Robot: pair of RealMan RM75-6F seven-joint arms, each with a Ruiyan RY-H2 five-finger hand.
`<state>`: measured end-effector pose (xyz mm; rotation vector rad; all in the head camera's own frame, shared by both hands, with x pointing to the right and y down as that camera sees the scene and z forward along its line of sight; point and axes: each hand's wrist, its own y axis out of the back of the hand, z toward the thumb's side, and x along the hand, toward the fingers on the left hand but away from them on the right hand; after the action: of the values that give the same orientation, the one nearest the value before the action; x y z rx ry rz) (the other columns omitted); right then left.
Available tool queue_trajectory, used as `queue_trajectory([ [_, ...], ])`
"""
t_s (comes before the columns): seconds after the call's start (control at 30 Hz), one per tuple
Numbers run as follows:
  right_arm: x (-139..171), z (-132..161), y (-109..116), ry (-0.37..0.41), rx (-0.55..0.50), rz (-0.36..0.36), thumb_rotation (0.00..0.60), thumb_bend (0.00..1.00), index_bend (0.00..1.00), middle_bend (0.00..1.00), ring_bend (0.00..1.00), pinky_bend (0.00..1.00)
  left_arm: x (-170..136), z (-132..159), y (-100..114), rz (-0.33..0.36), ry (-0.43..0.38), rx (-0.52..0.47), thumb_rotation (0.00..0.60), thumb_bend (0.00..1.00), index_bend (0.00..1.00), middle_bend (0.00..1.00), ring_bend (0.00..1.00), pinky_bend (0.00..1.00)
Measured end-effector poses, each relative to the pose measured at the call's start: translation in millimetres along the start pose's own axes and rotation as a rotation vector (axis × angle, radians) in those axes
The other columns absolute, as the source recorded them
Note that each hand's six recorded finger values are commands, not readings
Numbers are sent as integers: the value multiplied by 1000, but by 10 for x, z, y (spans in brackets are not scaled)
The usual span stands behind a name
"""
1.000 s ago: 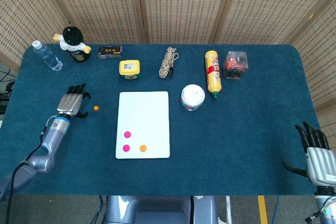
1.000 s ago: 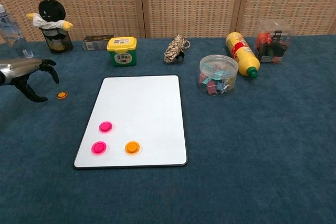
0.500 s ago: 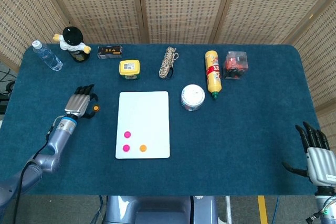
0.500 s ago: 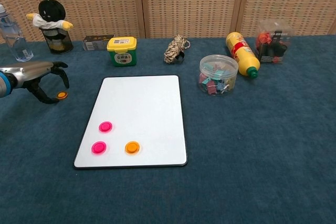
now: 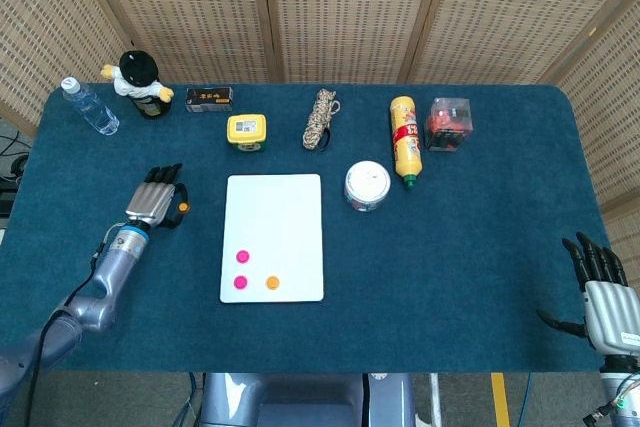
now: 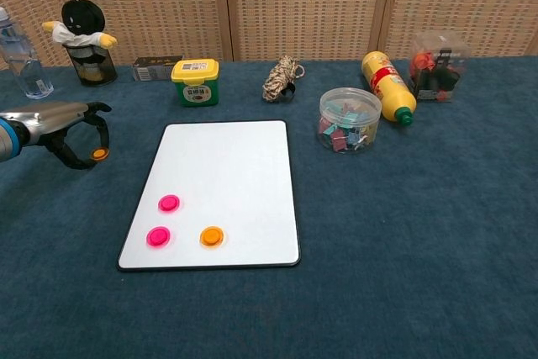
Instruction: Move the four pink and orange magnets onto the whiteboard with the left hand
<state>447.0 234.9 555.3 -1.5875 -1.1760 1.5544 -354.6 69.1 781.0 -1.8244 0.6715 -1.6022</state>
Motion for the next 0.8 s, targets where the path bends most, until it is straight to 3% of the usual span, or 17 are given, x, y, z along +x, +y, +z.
queue_trajectory([
  [0.27, 0, 3, 0, 2, -8, 3, 600, 0, 0, 0, 0, 0, -89, 241, 131, 40, -81, -55, 600, 315, 585, 0, 0, 0],
  [0.6, 2, -1, 3, 4, -14, 5, 600, 0, 0, 0, 0, 0, -453, 1116, 192, 32, -326, -95, 600, 313, 585, 0, 0, 0],
  [0.8, 7, -7, 8, 4, -20, 4, 600, 0, 0, 0, 0, 0, -514, 1501, 54, -3, -388, -57, 600, 313, 585, 0, 0, 0],
])
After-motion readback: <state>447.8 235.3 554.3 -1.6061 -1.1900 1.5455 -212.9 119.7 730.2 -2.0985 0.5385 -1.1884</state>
